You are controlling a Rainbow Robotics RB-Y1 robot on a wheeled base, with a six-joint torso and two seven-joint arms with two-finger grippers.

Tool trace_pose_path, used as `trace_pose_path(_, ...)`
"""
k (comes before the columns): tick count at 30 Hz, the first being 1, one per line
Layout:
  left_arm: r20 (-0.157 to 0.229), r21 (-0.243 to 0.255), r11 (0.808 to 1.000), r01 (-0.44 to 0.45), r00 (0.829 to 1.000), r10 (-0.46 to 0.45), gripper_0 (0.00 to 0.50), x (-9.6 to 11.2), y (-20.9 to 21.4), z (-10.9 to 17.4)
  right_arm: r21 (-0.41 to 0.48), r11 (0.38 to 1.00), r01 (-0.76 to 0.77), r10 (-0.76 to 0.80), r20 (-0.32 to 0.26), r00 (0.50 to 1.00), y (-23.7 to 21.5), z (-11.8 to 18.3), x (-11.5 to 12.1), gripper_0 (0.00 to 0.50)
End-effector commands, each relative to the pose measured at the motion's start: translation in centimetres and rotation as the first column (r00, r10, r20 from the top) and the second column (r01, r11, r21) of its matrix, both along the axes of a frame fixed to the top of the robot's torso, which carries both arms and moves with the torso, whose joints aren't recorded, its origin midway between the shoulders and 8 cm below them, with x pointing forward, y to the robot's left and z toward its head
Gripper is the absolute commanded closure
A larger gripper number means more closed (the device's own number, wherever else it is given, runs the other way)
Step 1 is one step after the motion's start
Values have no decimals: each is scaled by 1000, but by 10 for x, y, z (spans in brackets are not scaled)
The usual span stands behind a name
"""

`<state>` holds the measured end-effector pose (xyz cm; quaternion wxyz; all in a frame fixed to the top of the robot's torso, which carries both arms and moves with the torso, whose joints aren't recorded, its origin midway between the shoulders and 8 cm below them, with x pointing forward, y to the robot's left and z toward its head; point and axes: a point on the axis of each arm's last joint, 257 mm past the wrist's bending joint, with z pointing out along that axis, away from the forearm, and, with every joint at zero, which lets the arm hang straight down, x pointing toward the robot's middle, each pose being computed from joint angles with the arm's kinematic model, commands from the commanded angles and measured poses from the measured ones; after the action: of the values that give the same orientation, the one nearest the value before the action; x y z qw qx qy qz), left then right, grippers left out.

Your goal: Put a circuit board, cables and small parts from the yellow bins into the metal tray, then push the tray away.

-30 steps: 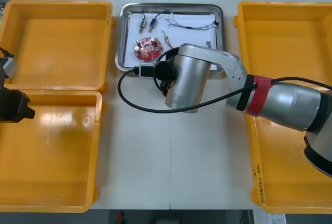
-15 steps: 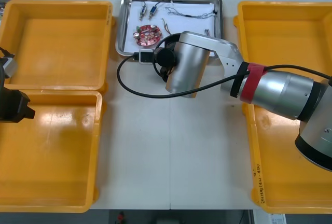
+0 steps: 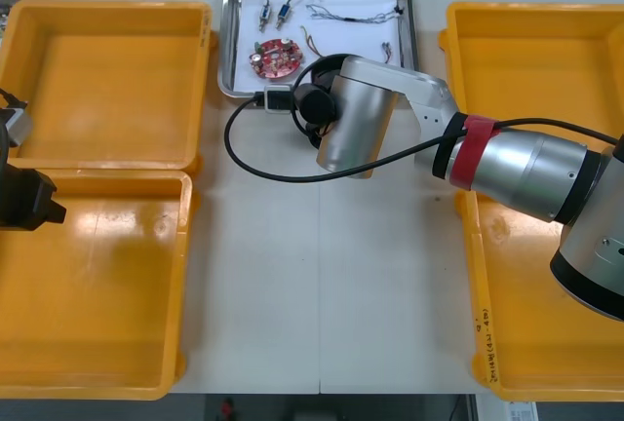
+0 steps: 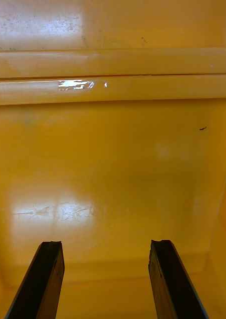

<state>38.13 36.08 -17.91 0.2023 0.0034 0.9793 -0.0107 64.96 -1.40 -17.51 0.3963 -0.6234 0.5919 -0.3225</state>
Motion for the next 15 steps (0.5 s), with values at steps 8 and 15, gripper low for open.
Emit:
trace_pose_path(8,39,75,996,39,998,-42,0,2,16,16,120,992,-39,46,-54,997,48,44,-22,0)
trace_pose_path(15,39,75,996,39,998,-42,0,2,16,16,185,983,0,29,-151,988,59,51,-63,0)
